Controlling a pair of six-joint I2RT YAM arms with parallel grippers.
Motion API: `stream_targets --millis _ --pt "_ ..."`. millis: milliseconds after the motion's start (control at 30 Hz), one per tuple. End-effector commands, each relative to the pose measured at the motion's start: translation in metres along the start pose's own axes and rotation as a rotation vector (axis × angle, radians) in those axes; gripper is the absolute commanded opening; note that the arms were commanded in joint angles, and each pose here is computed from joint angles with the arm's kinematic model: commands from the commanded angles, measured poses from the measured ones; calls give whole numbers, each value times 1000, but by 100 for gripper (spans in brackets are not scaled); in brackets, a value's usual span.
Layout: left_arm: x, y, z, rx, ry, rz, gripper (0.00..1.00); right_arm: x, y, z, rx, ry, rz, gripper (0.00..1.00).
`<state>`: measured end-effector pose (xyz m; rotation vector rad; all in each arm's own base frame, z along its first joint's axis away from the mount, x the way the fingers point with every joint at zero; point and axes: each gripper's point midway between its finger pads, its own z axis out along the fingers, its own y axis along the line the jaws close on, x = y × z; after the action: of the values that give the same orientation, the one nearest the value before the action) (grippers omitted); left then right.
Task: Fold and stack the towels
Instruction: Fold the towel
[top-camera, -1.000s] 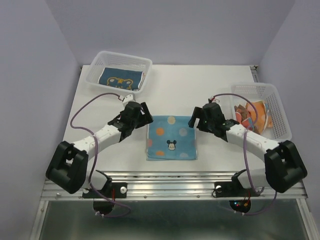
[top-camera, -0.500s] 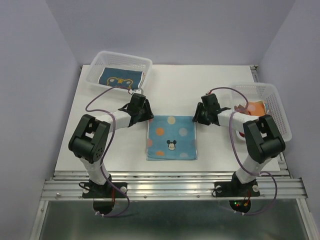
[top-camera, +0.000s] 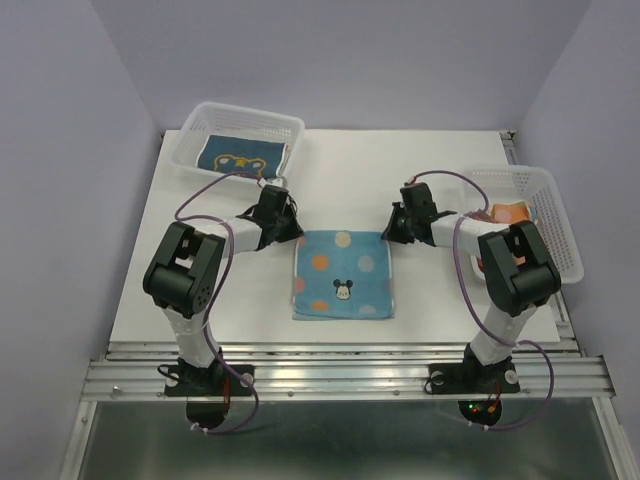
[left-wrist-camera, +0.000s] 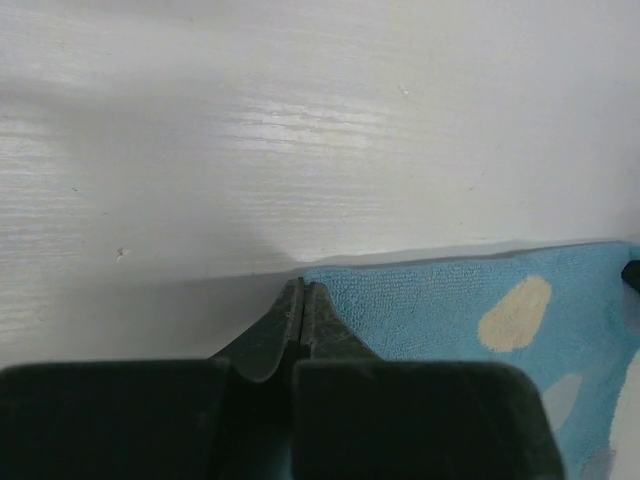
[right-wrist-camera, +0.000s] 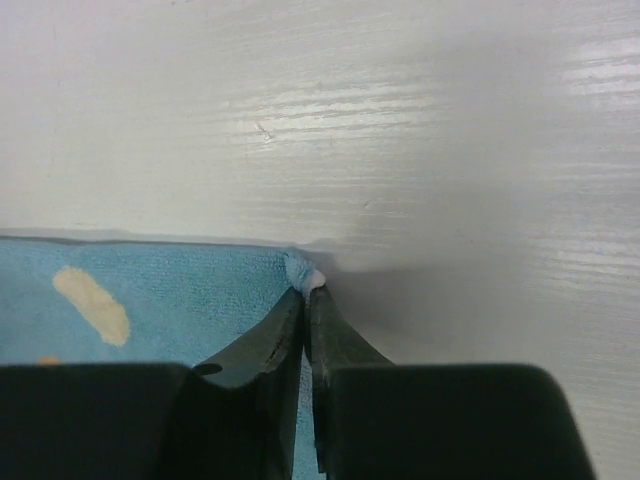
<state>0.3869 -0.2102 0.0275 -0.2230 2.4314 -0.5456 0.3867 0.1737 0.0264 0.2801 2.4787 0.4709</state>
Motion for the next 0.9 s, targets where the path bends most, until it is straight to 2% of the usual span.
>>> stream_targets --millis 0,133,233,567,867 --pt "-17 -22 -21 113 -76 9 0 -21 22 -20 -98 -66 -25 7" --pt "-19 -33 -43 184 -122 -5 0 -15 31 -44 -169 -75 -35 1" --pt "-13 -37 -57 228 -129 -18 0 -11 37 -59 -227 -94 -31 1" --pt "30 -29 -118 301 -176 -67 0 38 33 -106 -334 -69 27 1" --pt "75 -19 -143 344 -148 -110 0 83 28 -138 -420 -16 60 1"
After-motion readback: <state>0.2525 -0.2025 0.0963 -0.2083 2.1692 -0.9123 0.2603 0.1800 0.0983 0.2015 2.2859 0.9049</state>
